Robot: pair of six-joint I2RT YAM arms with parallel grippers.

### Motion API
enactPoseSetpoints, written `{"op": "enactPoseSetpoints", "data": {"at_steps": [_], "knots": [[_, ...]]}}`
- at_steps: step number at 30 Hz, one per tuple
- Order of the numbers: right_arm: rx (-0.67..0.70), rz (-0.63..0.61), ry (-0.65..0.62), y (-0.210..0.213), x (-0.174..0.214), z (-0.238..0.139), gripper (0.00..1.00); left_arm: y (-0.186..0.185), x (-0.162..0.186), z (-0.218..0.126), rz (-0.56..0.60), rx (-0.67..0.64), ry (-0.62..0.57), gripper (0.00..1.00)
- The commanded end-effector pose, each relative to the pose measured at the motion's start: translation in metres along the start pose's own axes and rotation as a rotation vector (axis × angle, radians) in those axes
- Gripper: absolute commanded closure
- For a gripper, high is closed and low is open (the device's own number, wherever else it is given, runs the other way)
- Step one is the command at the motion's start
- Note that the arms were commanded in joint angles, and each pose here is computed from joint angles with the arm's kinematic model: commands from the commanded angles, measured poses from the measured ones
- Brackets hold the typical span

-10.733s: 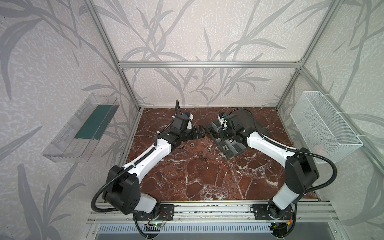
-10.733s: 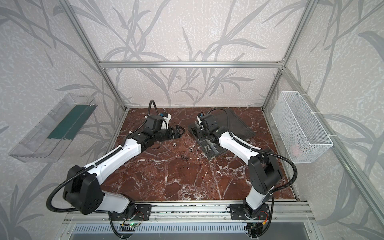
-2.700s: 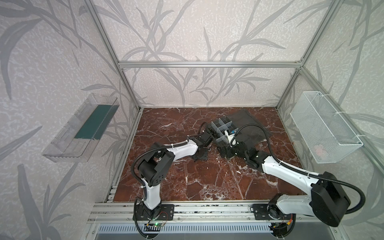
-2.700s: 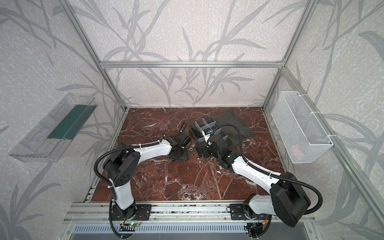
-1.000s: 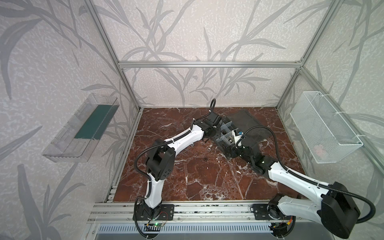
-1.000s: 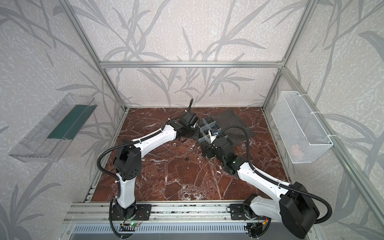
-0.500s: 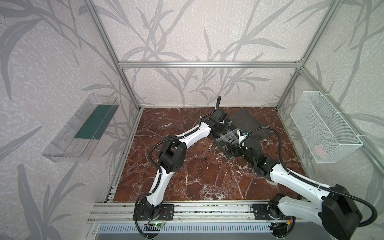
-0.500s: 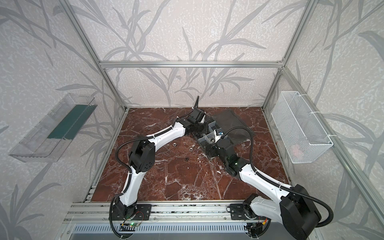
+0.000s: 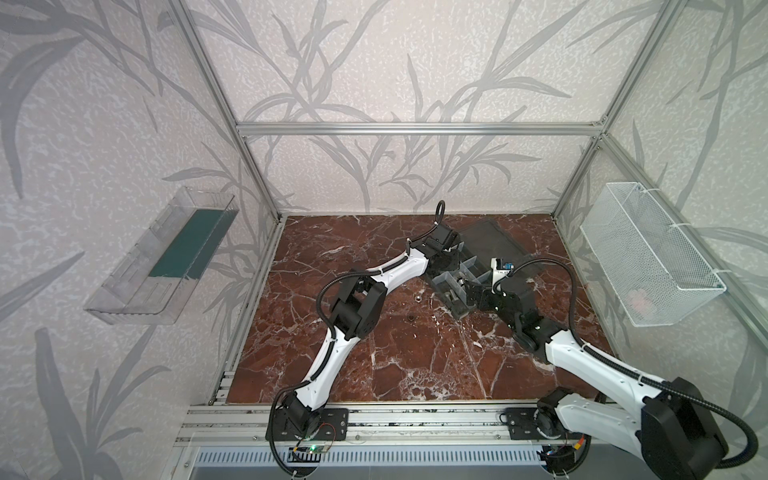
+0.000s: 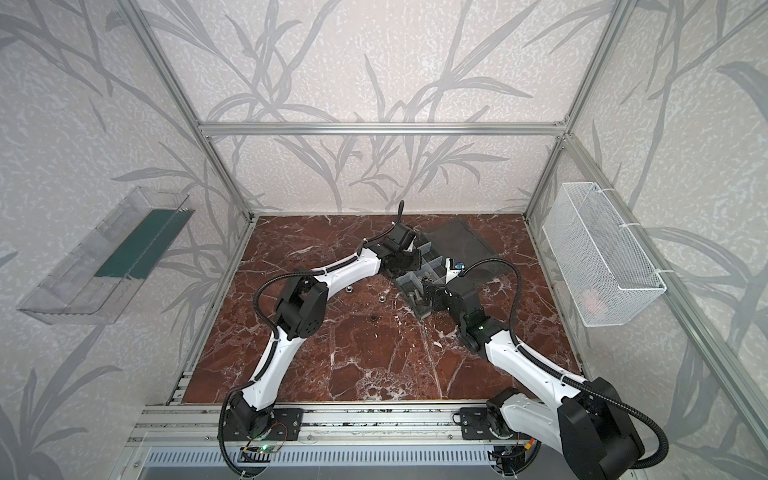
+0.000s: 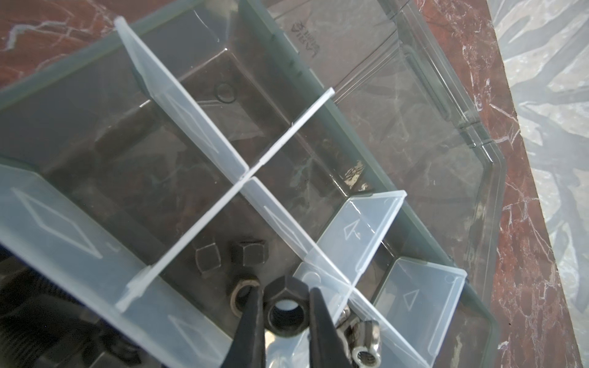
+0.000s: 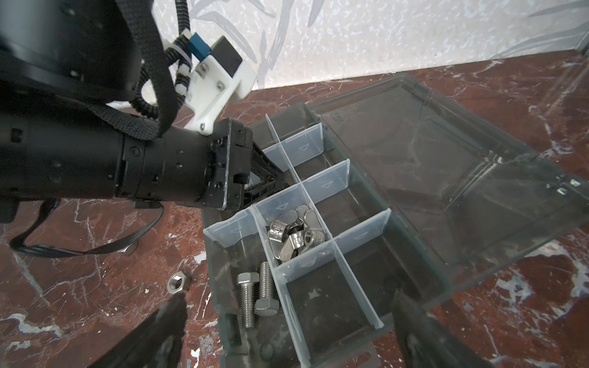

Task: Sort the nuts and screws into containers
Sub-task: 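Open the left gripper over the black-nut compartment to drop the nut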

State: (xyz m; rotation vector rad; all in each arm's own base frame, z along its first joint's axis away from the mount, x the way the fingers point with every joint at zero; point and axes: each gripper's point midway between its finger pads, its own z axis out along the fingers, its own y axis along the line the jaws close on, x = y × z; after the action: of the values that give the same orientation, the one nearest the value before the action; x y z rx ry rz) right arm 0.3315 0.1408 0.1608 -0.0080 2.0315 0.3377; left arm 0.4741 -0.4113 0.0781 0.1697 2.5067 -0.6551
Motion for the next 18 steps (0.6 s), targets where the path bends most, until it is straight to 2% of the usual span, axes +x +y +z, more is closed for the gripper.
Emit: {"op": "enactPoseSetpoints", "data": {"at_steps": [1,10,18], "knots": [[-0.020,0.029,-0.024,0.003,-0.006,-0.001,0.01,-0.003,-0.004,0.000,-0.008,0.003,0.003,0.83],[-0.032,0.034,-0.023,0.004,-0.006,-0.001,0.01,-0.001,-0.004,-0.010,0.011,-0.019,0.004,0.72],[-0.050,0.040,-0.008,0.007,-0.004,0.002,0.01,-0.007,-0.015,-0.031,0.039,-0.011,-0.035,0.57]]}}
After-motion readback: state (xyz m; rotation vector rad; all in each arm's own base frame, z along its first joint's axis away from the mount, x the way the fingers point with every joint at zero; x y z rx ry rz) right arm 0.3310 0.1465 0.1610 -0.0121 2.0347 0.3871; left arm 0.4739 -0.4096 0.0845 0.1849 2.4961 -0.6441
